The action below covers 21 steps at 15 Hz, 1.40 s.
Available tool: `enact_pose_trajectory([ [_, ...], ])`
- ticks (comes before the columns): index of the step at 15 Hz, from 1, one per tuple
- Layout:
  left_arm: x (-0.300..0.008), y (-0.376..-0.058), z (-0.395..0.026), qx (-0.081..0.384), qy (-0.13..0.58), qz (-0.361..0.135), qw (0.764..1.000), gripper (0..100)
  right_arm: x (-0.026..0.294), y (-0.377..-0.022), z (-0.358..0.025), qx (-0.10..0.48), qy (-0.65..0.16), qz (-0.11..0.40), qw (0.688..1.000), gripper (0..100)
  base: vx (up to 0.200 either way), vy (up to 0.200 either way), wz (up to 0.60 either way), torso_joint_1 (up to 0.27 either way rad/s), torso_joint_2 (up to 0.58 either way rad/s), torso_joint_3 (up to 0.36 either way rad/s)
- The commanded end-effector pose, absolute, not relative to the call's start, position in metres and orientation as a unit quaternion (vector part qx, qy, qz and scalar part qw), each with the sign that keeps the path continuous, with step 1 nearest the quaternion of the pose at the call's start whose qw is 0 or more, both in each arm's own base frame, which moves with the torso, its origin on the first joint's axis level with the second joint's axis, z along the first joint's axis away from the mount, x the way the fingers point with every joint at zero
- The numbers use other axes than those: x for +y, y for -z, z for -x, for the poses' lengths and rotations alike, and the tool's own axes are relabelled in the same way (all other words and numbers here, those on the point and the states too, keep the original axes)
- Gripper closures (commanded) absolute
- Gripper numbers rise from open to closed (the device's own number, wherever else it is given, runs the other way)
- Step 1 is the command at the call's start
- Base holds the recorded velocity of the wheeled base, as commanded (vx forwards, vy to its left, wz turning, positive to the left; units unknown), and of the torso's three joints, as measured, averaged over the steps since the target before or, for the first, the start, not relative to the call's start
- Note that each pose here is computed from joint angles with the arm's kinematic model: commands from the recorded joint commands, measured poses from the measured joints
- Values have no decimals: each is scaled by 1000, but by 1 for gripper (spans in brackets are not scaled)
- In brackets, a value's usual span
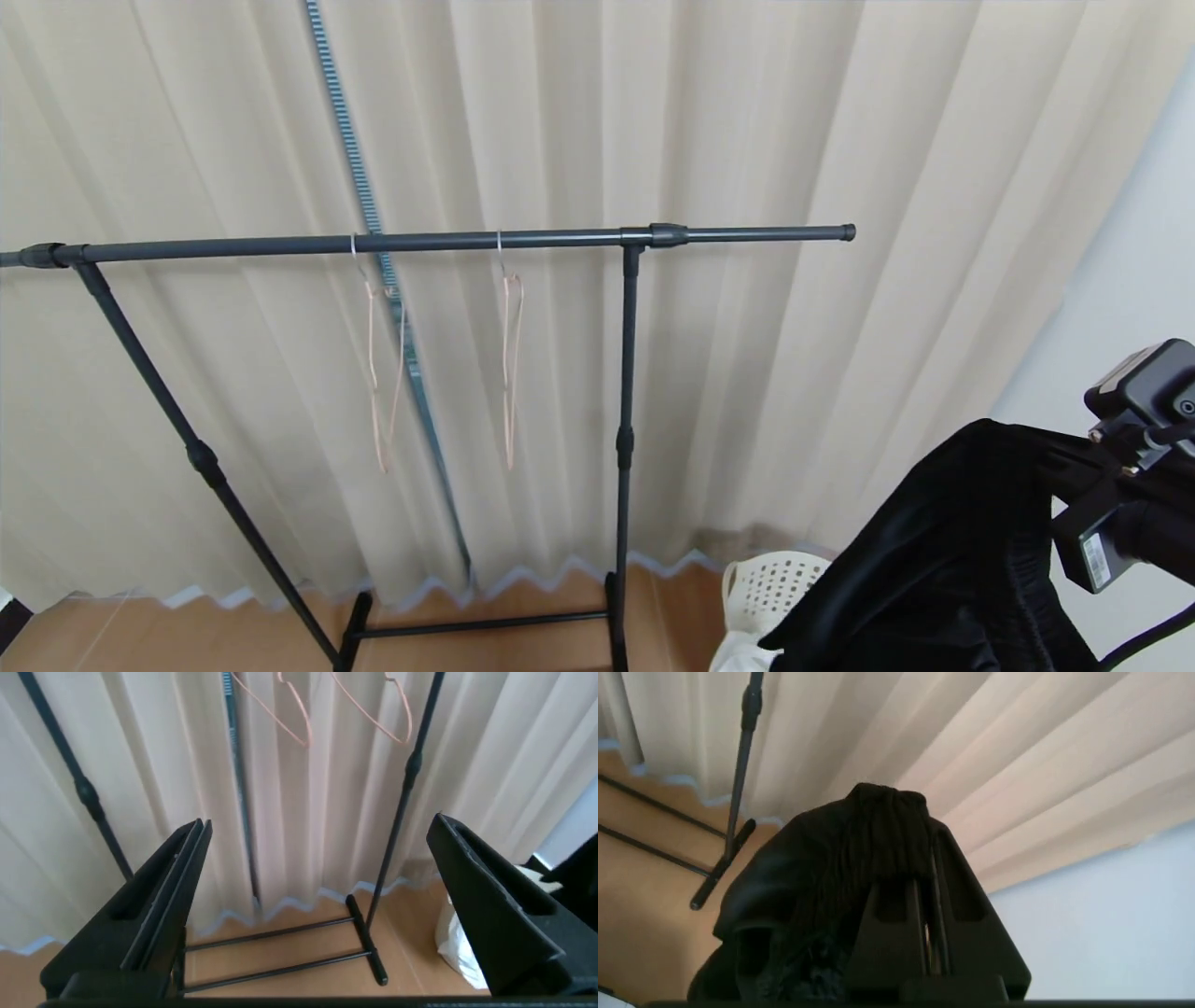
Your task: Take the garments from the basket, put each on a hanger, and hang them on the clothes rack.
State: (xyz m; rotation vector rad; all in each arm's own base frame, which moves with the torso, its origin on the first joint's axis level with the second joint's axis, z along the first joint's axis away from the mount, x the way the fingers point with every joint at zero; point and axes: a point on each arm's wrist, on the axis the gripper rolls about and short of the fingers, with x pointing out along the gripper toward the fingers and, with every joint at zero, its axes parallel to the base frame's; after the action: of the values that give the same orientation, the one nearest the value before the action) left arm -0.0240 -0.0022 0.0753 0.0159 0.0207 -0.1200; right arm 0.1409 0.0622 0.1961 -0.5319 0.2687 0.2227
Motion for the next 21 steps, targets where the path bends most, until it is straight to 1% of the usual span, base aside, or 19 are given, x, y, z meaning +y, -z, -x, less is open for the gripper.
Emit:
enact_pose_trajectory([
  [1, -2, -75, 24, 11, 60, -8, 998, 0, 62, -196, -141, 132, -110, 262, 950, 100, 0, 200, 0, -2, -2, 2],
  [6, -2, -75, 24, 11, 60, -9, 998, 0, 62, -195, -141, 133, -110, 262, 950, 100, -200, 200, 0, 3, 2, 0],
  [12, -2, -75, 24, 11, 59, -9, 998, 0, 62, -195, -139, 131, -111, 262, 950, 100, -200, 0, 0, -6, 2, 5],
  [21, -2, -75, 24, 11, 61, -9, 998, 0, 62, -195, -139, 131, -111, 262, 950, 100, 0, 0, 0, 0, 0, 0],
])
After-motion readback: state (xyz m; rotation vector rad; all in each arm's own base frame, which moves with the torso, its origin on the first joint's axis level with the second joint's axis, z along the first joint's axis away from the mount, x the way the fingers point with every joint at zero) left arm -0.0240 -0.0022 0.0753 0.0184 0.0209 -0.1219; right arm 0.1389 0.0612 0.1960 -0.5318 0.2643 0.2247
